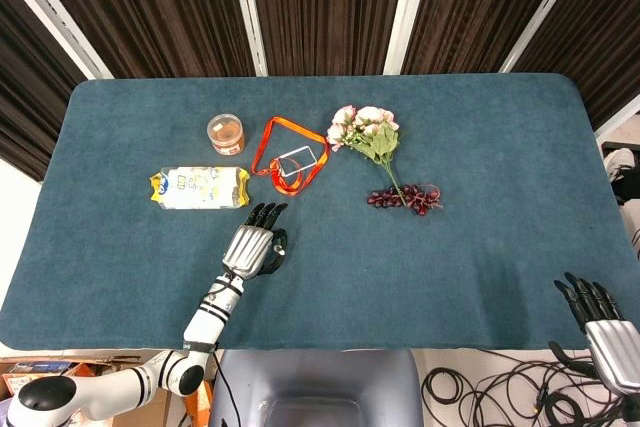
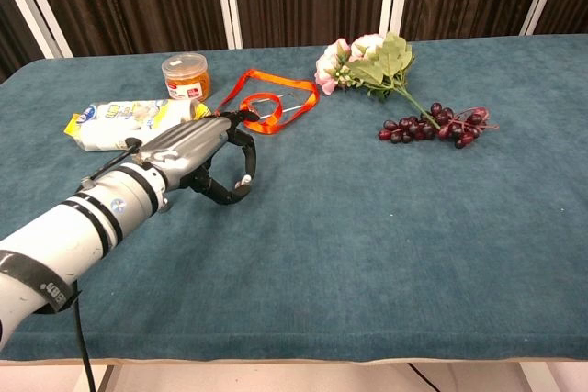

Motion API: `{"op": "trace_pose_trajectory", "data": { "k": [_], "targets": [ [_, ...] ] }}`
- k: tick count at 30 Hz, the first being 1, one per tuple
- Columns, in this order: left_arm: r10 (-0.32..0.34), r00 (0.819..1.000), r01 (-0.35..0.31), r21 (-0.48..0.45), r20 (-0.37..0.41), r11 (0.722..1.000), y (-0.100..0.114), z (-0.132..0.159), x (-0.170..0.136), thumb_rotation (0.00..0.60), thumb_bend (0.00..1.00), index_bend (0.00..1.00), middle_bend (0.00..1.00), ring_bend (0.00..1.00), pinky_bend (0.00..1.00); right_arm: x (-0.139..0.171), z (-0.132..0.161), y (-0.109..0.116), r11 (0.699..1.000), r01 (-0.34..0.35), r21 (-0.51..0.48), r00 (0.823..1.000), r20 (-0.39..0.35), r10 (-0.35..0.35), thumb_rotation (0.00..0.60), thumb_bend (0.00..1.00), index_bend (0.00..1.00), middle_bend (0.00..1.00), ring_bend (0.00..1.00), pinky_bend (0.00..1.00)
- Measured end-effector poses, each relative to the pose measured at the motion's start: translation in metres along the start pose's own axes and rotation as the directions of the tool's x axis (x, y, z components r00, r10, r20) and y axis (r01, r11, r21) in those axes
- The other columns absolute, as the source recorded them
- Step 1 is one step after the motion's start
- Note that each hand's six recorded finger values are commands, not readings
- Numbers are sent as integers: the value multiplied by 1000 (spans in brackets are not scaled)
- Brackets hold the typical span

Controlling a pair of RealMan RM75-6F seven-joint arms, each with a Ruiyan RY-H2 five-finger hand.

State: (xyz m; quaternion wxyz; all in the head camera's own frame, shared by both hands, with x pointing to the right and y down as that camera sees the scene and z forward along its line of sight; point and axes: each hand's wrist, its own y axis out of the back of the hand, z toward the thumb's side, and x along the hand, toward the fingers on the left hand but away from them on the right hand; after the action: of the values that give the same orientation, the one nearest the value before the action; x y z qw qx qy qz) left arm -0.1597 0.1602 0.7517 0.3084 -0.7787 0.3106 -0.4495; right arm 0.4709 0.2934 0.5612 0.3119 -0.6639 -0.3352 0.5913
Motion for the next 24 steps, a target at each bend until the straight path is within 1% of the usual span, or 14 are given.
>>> {"op": "trace_pose_trajectory", "data": {
  "k": [4, 8, 15, 24],
  "targets": [
    [-10, 1000, 10, -8, -7, 1000, -1, -1, 2, 600, 376, 594, 67, 0, 0, 0, -1, 0, 1000, 0, 0, 1000, 2, 0, 600, 209, 0, 0, 0, 0],
    [-19, 1000, 19, -38, -20, 999, -1, -1, 7, 600, 376, 586, 68, 0, 0, 0, 0, 0, 1000, -1, 0, 1000, 0, 1, 600, 210, 0, 0, 0, 0],
    [-12, 999, 9, -58, -41, 998, 4, -6, 11, 600, 378, 587, 72, 0, 0, -1, -1, -1, 1000, -1, 1, 1000, 3, 1, 600, 209, 0, 0, 0, 0],
    [-20, 997, 14, -86, -68, 996, 6, -14, 13, 600, 377, 583, 76, 0, 0, -1, 0, -1, 1000, -3, 3, 1000, 2, 3, 600, 209, 0, 0, 0, 0]
  ]
}}
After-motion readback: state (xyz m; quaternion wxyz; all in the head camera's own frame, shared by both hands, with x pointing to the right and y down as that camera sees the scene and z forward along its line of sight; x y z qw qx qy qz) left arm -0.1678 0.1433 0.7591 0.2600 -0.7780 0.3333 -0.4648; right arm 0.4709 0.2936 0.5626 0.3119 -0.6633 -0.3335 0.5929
